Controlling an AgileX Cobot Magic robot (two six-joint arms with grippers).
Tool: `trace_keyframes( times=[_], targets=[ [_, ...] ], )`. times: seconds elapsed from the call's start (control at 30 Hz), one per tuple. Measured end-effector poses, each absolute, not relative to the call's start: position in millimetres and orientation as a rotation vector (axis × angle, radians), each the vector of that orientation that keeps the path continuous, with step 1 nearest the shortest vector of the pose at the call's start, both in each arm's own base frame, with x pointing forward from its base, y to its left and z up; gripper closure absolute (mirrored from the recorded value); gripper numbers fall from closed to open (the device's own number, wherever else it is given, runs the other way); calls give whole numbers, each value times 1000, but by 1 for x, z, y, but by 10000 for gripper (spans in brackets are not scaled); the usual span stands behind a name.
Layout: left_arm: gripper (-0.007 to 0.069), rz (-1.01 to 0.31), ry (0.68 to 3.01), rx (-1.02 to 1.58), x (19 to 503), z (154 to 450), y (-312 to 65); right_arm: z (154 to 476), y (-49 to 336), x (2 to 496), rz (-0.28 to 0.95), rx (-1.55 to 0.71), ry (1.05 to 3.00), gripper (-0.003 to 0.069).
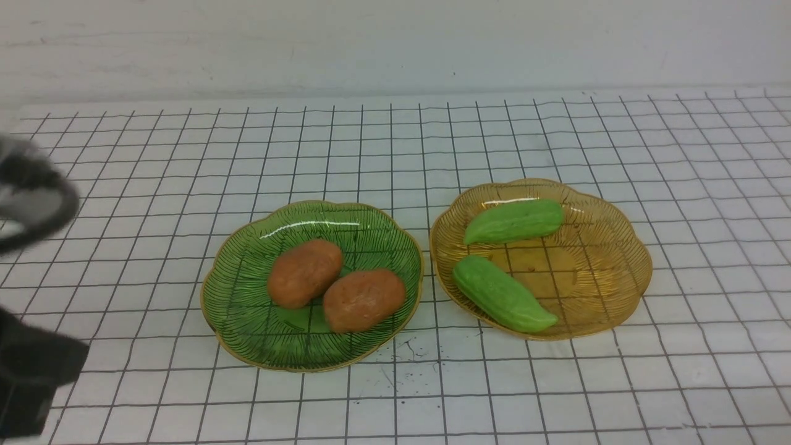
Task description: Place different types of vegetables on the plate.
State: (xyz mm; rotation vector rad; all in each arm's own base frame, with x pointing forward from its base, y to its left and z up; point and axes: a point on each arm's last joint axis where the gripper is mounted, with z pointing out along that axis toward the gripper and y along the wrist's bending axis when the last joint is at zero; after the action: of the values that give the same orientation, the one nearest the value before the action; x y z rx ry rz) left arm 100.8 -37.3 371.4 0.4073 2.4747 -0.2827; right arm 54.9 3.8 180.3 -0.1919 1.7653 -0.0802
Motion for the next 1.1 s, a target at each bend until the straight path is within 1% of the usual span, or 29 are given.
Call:
trace_keyframes(
  times=[0.07,0.2,0.3,0.4,0.43,0.47,0.5,0.53,0.6,0.67,0.8,1.0,1.1],
  targets=[
    [633,-282,2453,407,88,367,-35,180,4,55,-63,-172,1767,673],
    [633,-282,2365,394,49,346,-27,180,4,55,-48,-154,1769,673],
    [633,-290,2270,367,40,336,-25,180,4,55,-46,-154,1769,673],
    [633,-318,2005,288,33,323,-23,180,4,55,-46,-153,1770,673],
    [633,-320,1998,283,34,320,-23,180,4,55,-46,-153,1770,673],
    [633,-341,1897,247,34,317,-23,180,4,55,-46,-153,1770,673],
    [633,-354,1851,226,36,315,-23,180,4,55,-46,-153,1770,673],
    [633,-393,1787,214,37,314,-23,180,4,55,-46,-153,1770,673],
    [633,-390,1717,160,40,311,-22,180,4,55,-46,-153,1770,673],
    [633,-399,1670,128,43,307,-22,180,4,55,-46,-153,1770,673],
    [633,-401,1673,114,47,299,-22,180,4,55,-46,-153,1770,673],
    [633,-399,1677,116,47,297,-22,180,4,55,-46,-153,1770,673],
    [633,-358,1677,140,48,297,-21,180,4,55,-46,-153,1770,673]
  ],
)
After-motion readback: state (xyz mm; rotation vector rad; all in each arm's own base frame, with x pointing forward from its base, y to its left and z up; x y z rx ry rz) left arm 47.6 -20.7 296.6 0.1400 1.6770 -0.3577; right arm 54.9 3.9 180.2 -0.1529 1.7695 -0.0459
